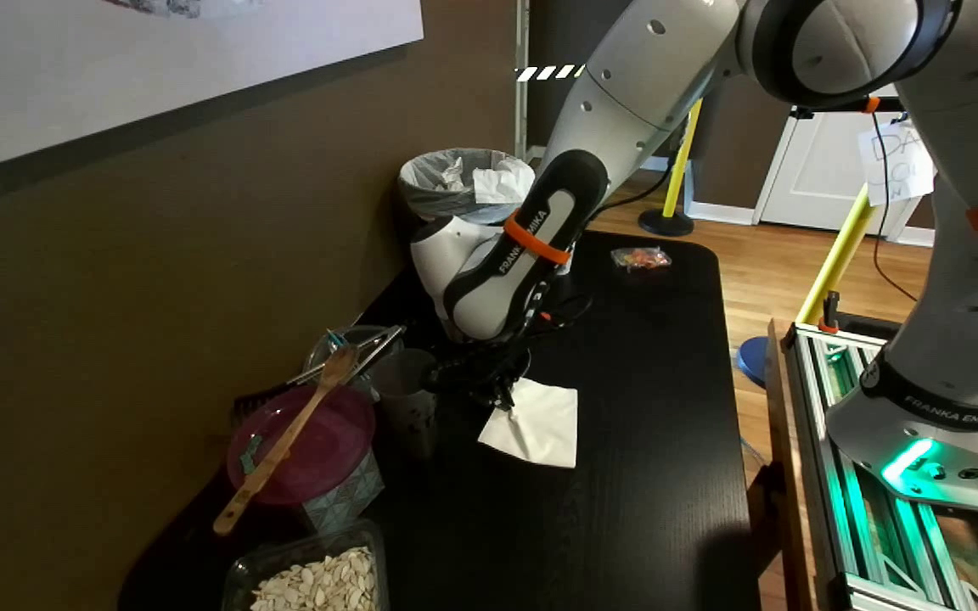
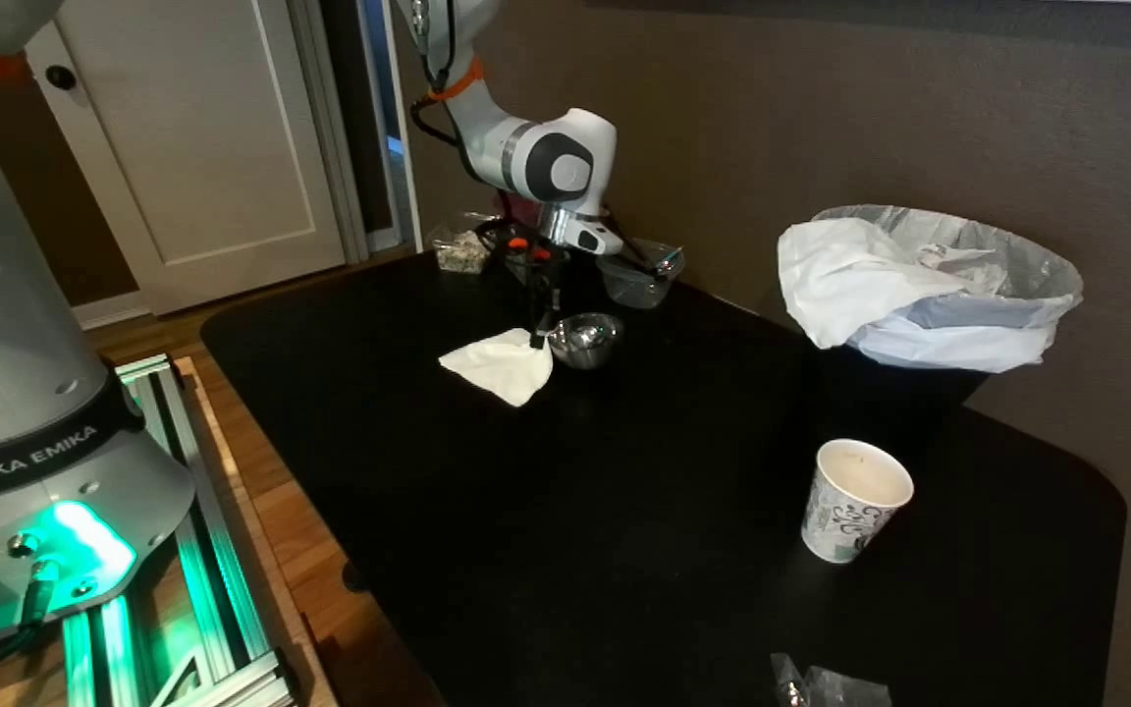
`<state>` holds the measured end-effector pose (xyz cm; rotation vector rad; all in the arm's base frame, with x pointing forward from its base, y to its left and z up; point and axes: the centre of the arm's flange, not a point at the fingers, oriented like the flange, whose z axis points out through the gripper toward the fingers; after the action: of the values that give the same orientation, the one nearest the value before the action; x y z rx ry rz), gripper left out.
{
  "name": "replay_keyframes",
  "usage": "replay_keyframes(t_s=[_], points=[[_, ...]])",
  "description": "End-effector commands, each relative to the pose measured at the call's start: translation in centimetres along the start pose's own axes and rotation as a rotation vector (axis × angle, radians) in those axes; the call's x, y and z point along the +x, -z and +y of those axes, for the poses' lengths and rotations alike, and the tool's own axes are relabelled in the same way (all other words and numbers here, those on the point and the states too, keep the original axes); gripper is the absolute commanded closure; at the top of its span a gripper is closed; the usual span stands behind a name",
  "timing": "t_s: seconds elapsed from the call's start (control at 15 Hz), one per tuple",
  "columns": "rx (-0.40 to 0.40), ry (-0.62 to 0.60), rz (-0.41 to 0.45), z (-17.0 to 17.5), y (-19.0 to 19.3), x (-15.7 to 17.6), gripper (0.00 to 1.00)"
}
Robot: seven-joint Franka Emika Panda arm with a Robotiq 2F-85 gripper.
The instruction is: Pull the silver bowl to the back and place the Serviette under it
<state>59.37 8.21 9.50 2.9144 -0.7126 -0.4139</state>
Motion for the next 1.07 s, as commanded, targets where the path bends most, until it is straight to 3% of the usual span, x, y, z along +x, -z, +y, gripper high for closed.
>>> replay_keyframes(t_s=[0.0,0.33,1.0], points=[[0.004,-0.005,0.07,0.2,-0.3,1.4,0.98],[0.015,-0.026,0.133,1.0,1.1,2.8,0.98],[-0.054,-0.05,0.214,2.9,1.8,5.0,0.98]])
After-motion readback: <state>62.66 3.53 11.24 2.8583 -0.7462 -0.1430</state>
